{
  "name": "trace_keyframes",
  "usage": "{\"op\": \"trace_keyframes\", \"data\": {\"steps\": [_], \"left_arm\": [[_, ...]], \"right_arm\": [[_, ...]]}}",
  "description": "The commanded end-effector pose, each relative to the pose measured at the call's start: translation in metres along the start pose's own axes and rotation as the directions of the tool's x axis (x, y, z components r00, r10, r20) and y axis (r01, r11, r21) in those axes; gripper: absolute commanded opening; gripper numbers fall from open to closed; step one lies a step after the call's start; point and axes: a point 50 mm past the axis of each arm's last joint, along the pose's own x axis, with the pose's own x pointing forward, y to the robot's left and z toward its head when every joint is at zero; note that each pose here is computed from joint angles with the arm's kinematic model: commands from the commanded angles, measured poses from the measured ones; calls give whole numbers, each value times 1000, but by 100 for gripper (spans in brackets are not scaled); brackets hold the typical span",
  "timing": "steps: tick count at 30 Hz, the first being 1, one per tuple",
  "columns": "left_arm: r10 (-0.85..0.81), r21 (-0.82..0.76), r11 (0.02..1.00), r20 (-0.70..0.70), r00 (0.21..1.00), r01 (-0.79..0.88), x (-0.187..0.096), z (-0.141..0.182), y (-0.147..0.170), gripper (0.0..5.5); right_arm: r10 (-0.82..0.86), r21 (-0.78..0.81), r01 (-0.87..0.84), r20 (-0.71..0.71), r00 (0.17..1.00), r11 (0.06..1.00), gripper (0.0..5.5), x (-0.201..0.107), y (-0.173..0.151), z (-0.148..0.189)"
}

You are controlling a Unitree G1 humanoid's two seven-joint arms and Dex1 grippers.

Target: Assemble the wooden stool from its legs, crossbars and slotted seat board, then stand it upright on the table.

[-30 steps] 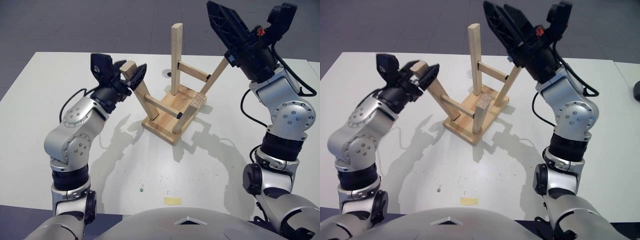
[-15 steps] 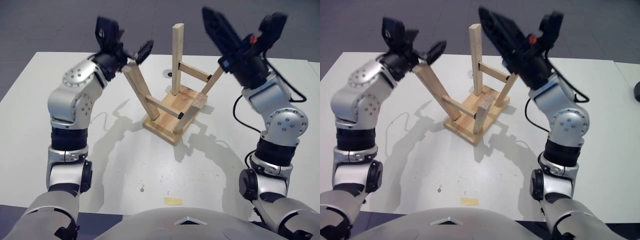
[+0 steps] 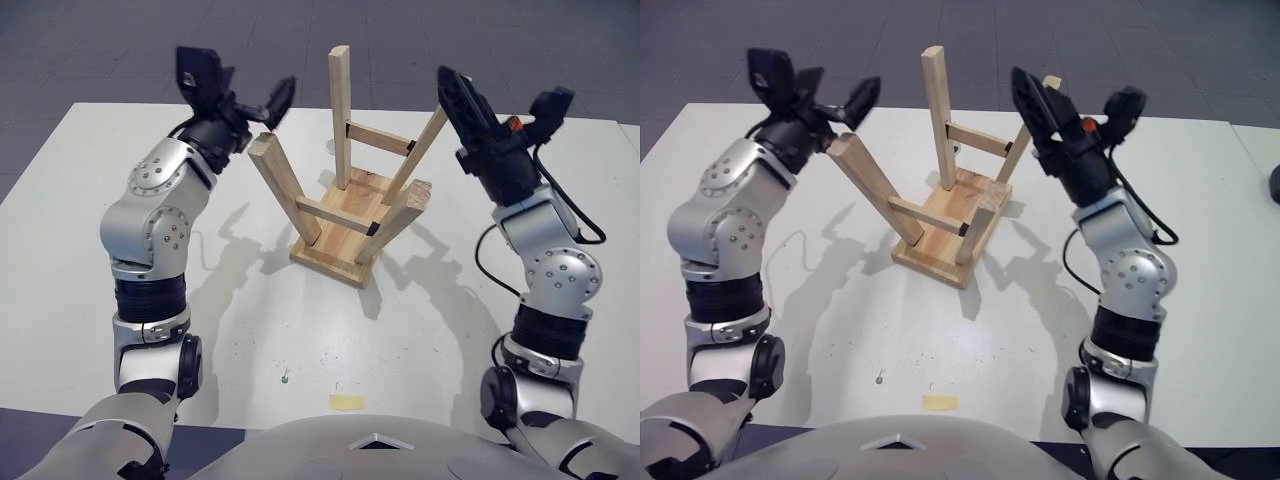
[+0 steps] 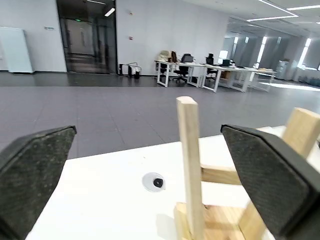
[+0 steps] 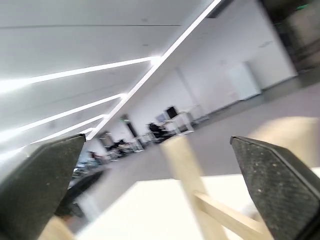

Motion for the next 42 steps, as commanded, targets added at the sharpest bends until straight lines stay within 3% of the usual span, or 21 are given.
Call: {"op": "trace_keyframes", "data": {"steps": [1,5,8,11,14,17,19,21,26,32,35,39,42], "left_arm": [[137,-26,991,146,980,-135,-18,35,28,537],[281,27,958,96,955,-285,-38,28,59,537],[371,47,927,30,928,-372,-49,11,71,537],[433,79,897,36,901,-435,-57,14,85,537],[446,109,888,37,894,-447,-62,18,93,537],[494,243,844,-2,870,-478,-80,13,109,537],[515,395,798,-55,856,-455,-95,5,118,537],[515,420,796,-90,852,-436,-102,-4,120,537],[456,378,846,-149,878,-375,-90,-30,102,537],[389,380,874,-175,905,-302,-75,-40,88,537],[387,388,873,-179,905,-296,-74,-41,89,537],[380,406,871,-199,903,-276,-77,-43,91,537],[355,423,876,-244,903,-230,-84,-49,91,537]], "right_arm": [[-16,-48,6,-207,978,999,540,-41,-13,-15],[165,-83,-216,-406,899,973,540,-44,23,-46],[375,-12,-449,-530,760,893,540,-47,66,-71],[461,73,-516,-567,683,854,540,-55,76,-77],[425,96,-469,-610,669,878,540,-64,59,-74],[284,-26,-420,-699,657,907,540,-73,31,-70],[100,-186,-304,-681,725,934,540,-64,4,-62],[-22,-257,-174,-615,788,951,540,-53,-17,-54],[-32,-185,-67,-483,875,980,540,-21,-33,-51],[18,-283,-201,-539,842,938,540,16,-45,-63],[109,-246,-291,-560,821,925,540,29,-44,-69],[313,-67,-475,-671,672,877,540,10,-34,-68],[329,-33,-506,-724,606,862,540,-12,-34,-61]]}}
